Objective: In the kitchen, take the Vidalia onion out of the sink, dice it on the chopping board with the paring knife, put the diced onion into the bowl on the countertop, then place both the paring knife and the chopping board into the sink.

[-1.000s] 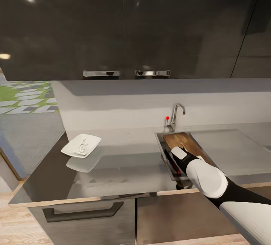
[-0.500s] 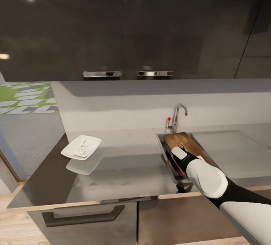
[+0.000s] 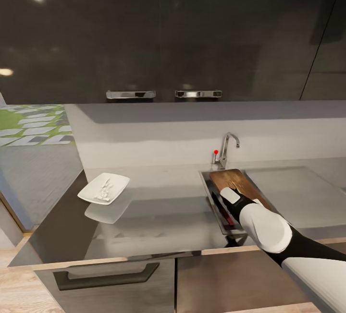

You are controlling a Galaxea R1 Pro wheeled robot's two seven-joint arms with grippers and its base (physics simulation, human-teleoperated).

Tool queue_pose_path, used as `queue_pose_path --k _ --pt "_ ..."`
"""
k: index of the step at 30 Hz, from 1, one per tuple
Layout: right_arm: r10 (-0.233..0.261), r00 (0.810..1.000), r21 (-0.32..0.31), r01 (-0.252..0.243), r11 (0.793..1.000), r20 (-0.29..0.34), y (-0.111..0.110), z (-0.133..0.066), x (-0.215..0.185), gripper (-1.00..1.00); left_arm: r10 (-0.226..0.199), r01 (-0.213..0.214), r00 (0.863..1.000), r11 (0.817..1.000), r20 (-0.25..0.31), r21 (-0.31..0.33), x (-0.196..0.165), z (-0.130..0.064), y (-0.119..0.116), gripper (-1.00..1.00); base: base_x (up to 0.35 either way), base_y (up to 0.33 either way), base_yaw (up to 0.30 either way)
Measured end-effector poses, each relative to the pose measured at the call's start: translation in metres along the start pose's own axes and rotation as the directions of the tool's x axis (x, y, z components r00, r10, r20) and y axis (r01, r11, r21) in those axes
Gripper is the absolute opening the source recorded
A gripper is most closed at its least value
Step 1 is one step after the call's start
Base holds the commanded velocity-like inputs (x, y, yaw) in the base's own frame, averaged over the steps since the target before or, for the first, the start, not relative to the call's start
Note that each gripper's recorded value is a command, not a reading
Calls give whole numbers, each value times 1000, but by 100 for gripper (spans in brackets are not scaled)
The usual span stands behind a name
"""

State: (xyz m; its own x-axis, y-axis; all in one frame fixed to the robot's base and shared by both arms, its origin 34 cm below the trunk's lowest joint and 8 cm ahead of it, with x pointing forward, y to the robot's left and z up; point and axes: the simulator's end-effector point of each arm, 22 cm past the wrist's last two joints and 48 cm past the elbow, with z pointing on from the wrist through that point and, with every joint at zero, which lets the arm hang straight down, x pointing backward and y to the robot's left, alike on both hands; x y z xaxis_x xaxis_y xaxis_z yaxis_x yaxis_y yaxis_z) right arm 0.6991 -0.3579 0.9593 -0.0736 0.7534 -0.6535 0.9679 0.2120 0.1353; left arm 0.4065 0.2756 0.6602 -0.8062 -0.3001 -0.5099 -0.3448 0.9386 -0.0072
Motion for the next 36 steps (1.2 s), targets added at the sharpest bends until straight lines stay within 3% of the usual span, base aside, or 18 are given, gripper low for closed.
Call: queue_pose_path --k 36 --pt "-1 1000 8 1 1000 -7 -2 1 1 -100 0 0 1000 1000 0 0 0 0 0 100 0 0 0"
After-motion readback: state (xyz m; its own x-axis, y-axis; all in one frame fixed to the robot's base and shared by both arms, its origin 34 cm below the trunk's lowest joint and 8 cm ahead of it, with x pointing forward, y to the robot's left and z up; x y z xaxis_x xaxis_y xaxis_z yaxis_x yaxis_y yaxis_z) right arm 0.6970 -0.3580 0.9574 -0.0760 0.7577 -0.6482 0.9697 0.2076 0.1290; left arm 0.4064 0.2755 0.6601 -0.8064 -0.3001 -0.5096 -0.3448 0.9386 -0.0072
